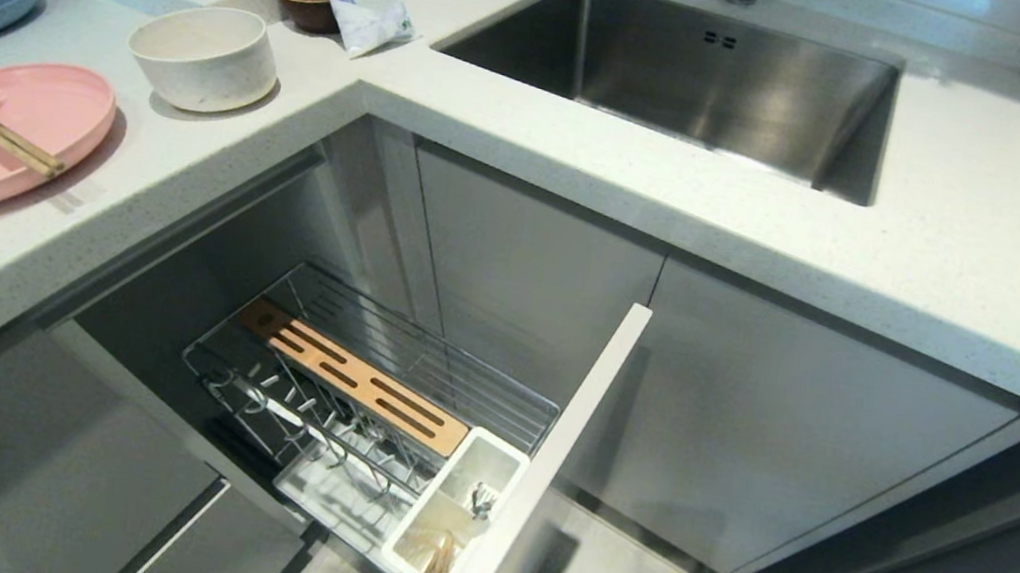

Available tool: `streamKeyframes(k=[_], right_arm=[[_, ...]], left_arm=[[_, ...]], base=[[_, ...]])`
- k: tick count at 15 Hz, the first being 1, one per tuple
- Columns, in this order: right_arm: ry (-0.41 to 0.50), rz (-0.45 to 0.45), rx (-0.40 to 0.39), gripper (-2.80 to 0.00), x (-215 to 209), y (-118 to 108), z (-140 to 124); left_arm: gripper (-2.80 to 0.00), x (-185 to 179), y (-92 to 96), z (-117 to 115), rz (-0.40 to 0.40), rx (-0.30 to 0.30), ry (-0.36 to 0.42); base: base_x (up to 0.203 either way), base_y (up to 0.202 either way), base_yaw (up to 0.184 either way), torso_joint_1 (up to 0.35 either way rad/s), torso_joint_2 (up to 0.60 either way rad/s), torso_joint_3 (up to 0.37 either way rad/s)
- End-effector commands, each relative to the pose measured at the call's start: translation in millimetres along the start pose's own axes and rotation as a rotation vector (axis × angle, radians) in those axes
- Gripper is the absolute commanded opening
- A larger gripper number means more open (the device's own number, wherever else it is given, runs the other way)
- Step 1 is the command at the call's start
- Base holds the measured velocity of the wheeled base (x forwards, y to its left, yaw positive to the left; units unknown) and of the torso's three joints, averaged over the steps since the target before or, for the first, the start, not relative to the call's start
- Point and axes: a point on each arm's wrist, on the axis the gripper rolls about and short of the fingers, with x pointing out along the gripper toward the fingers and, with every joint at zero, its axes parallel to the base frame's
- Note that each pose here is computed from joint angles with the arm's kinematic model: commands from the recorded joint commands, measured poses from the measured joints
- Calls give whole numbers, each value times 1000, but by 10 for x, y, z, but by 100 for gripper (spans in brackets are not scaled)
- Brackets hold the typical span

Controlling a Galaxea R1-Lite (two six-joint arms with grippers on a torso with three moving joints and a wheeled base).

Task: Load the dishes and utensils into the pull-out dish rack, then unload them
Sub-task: Pick up the chopsticks and place it in the cupboard

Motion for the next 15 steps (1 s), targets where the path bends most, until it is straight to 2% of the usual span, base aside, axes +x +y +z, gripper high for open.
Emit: streamKeyframes(k=[1,3,4,7,9,11,13,15], right_arm=[[-1,-1,0,-280,-1,0,-4],[-1,1,0,-280,-1,0,-4],[-1,-1,0,-280,-1,0,-4],[-1,-1,0,-280,-1,0,-4],[-1,-1,0,-280,-1,0,-4],[-1,-1,0,-280,-1,0,-4],[-1,1,0,-280,-1,0,-4],[-1,-1,0,-280,-1,0,-4]], left_arm=[[-280,893,28,-92,32,-133,113],[-280,1325,64,-260,136,-262,164],[-280,1535,89,-404,211,-291,200],[-280,2022,156,-801,421,-302,314],[-280,2220,196,-908,533,-362,383],[-280,2316,221,-1086,637,-413,533],[-280,2360,242,-1261,710,-403,646],[-280,2379,270,-1365,767,-367,716]], base=[[0,0,0,0,0,0],[0,0,0,0,0,0],[0,0,0,0,0,0],[0,0,0,0,0,0],[0,0,0,0,0,0],[0,0,0,0,0,0],[0,0,0,0,0,0],[0,0,0,0,0,0]])
